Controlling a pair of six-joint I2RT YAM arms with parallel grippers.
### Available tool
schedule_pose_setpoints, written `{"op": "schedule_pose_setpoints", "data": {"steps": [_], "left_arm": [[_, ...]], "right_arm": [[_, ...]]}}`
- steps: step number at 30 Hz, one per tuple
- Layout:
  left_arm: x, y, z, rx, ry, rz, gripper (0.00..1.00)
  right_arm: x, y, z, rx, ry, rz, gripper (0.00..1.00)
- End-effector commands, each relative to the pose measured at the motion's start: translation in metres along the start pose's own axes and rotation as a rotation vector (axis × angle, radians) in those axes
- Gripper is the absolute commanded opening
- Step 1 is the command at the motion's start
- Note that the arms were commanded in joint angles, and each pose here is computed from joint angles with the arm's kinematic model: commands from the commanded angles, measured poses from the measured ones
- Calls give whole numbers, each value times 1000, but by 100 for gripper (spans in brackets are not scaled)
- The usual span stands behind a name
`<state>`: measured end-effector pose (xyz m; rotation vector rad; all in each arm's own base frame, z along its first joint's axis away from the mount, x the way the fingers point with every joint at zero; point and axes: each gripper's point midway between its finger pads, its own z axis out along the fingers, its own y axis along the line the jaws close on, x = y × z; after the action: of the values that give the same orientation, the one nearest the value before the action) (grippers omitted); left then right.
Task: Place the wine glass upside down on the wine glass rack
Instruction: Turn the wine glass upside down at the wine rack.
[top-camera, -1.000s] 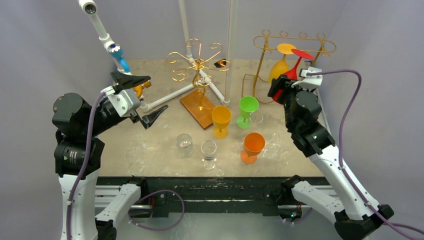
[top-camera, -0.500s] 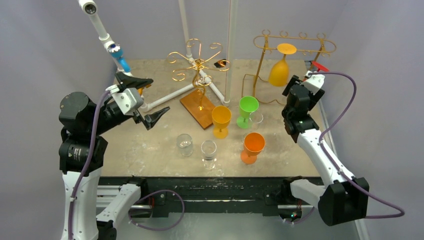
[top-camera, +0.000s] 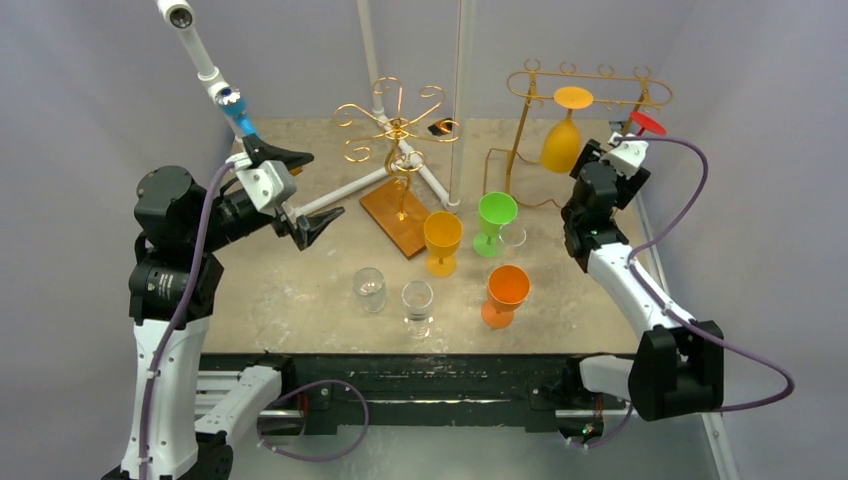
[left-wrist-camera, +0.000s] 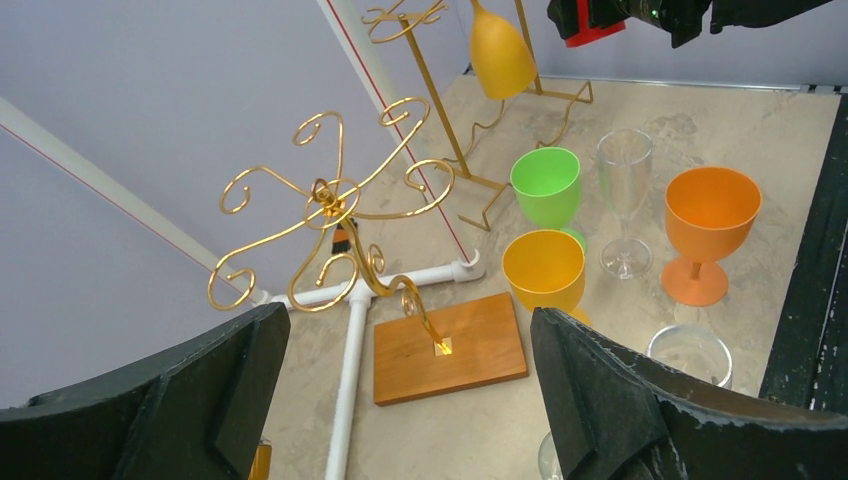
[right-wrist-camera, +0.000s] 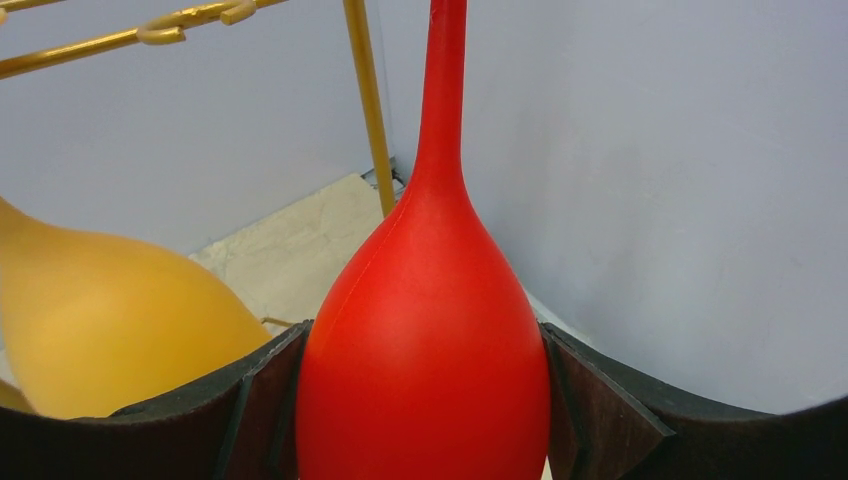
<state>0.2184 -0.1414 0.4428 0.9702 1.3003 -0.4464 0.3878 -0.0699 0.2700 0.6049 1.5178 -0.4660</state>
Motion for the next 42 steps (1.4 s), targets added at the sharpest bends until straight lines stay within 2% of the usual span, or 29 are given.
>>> {"op": "schedule_pose_setpoints", "data": {"steps": [1, 9, 21, 42], "left_arm": [[-2, 4, 4, 3, -21, 17, 100], [3, 8, 11, 15, -17, 20, 100], [18, 5, 17, 46, -9, 29, 100], [37, -3, 16, 74, 29, 46, 100]], "right_arm": [[-35, -7, 12, 88, -126, 40, 0], [-35, -9, 33, 209, -189, -55, 0], [-52, -29, 28, 336, -330, -60, 0], [-27, -11, 54, 326, -303, -187, 6]]}}
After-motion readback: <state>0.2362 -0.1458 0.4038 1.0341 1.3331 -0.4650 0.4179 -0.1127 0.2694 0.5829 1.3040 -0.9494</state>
